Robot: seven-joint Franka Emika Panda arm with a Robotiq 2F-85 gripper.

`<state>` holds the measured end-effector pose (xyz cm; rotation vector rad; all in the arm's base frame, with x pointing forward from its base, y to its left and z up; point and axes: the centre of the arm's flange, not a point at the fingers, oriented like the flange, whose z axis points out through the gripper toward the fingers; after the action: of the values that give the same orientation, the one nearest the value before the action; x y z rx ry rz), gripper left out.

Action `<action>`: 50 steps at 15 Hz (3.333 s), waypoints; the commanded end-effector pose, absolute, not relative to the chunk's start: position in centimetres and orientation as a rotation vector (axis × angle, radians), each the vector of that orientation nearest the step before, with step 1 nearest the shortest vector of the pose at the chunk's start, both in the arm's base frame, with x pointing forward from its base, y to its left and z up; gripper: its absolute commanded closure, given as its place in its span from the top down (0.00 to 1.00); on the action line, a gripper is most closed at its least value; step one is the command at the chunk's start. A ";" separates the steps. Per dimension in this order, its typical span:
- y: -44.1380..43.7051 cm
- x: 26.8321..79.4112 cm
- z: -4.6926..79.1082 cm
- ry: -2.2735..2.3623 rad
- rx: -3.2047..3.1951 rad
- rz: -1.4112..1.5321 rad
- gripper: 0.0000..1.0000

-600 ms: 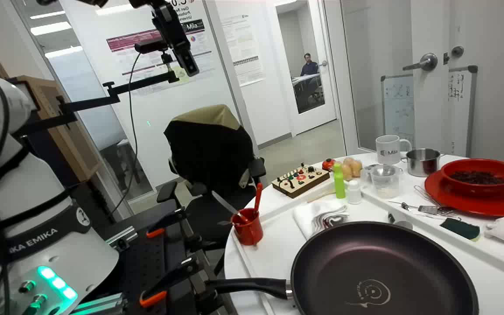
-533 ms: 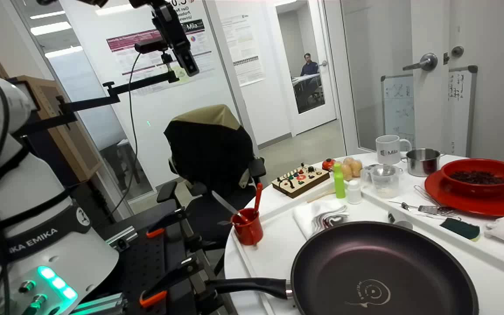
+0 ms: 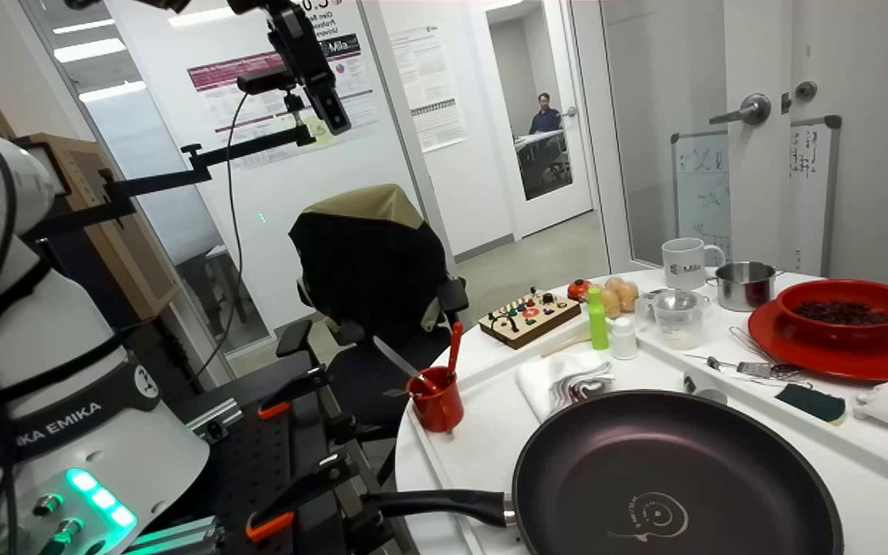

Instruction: Use the white towel to wipe the pan

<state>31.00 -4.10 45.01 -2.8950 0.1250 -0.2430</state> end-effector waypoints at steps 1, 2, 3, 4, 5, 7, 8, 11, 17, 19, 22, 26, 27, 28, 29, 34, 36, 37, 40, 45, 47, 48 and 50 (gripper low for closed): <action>-4.1 31.0 45.0 0.125 -2.895 -0.243 1.00; -4.1 31.0 45.0 0.125 -2.895 -0.243 1.00; -4.1 31.0 45.0 0.125 -2.895 -0.243 1.00; -4.2 31.2 44.8 0.120 -2.897 -0.238 1.00; -4.4 31.5 44.7 0.104 -2.900 -0.240 1.00; -5.0 32.4 44.4 -0.034 -2.904 -0.217 1.00; -5.3 33.2 44.2 -0.085 -2.933 -0.214 1.00; -6.1 35.6 43.5 -0.289 -2.958 -0.196 1.00; -6.9 42.4 40.6 -0.538 -2.956 -0.242 1.00; -6.4 44.3 39.1 -0.582 -2.945 -0.219 1.00; -5.5 46.9 36.7 -0.592 -2.955 -0.135 1.00; -5.1 45.8 35.8 -0.565 -2.978 -0.088 1.00; -5.1 46.4 35.4 -0.564 -2.980 -0.075 1.00; -5.1 46.7 35.2 -0.564 -2.982 -0.068 1.00; -5.1 46.9 35.1 -0.563 -2.983 -0.067 1.00; -5.5 48.0 33.9 -0.734 -2.907 -0.026 0.94; -5.0 49.2 33.5 -0.841 -2.901 -0.056 0.99; -4.7 49.8 33.2 -0.893 -2.896 -0.057 1.00; -2.8 51.7 32.3 -1.077 -2.858 -0.091 1.00; 0.6 55.1 29.5 -1.382 -2.772 -0.115 1.00; 1.2 56.1 28.0 -1.435 -2.757 -0.138 1.00; 1.1 56.5 27.0 -1.449 -2.758 -0.151 1.00; 0.8 57.1 24.9 -1.450 -2.768 -0.154 1.00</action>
<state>54.82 1.61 27.81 -2.7693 -1.3958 -0.1385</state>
